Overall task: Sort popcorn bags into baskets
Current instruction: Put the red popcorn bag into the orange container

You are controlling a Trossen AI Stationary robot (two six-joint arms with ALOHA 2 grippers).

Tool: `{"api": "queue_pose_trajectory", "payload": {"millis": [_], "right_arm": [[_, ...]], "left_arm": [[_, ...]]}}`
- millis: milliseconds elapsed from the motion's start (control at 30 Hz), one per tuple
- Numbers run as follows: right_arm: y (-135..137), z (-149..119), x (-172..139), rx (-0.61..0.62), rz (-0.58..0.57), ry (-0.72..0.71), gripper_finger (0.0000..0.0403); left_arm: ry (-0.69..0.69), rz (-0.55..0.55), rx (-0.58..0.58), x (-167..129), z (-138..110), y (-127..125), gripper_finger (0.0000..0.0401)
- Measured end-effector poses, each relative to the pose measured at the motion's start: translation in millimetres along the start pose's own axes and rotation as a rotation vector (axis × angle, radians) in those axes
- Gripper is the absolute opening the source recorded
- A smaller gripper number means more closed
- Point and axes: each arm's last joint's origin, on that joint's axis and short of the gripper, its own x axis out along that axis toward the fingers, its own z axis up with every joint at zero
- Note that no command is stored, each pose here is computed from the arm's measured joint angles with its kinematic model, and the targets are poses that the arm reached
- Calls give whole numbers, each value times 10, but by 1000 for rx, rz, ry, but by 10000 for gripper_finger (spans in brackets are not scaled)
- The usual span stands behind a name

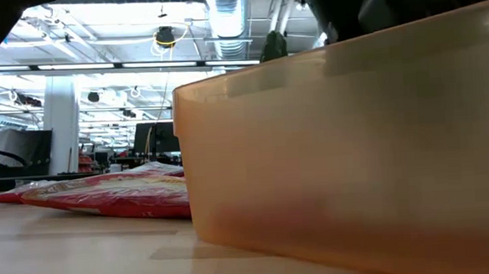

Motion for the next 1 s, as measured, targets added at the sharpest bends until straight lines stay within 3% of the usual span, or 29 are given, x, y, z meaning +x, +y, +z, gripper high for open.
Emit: {"api": "queue_pose_trajectory", "payload": {"millis": [467, 667, 867, 1000], "right_arm": [[0, 0, -1, 0, 0, -1, 254], [0, 0, -1, 0, 0, -1, 254], [2, 2, 0, 1, 2, -2, 254], [2, 2, -2, 0, 3, -3, 254]], "left_arm": [[55, -171, 98, 73, -89, -62, 0], [51, -147, 79, -1, -40, 35, 0], [-9, -127, 11, -590, 238, 376, 13], [129, -139, 10, -1095, 181, 620, 56]]}}
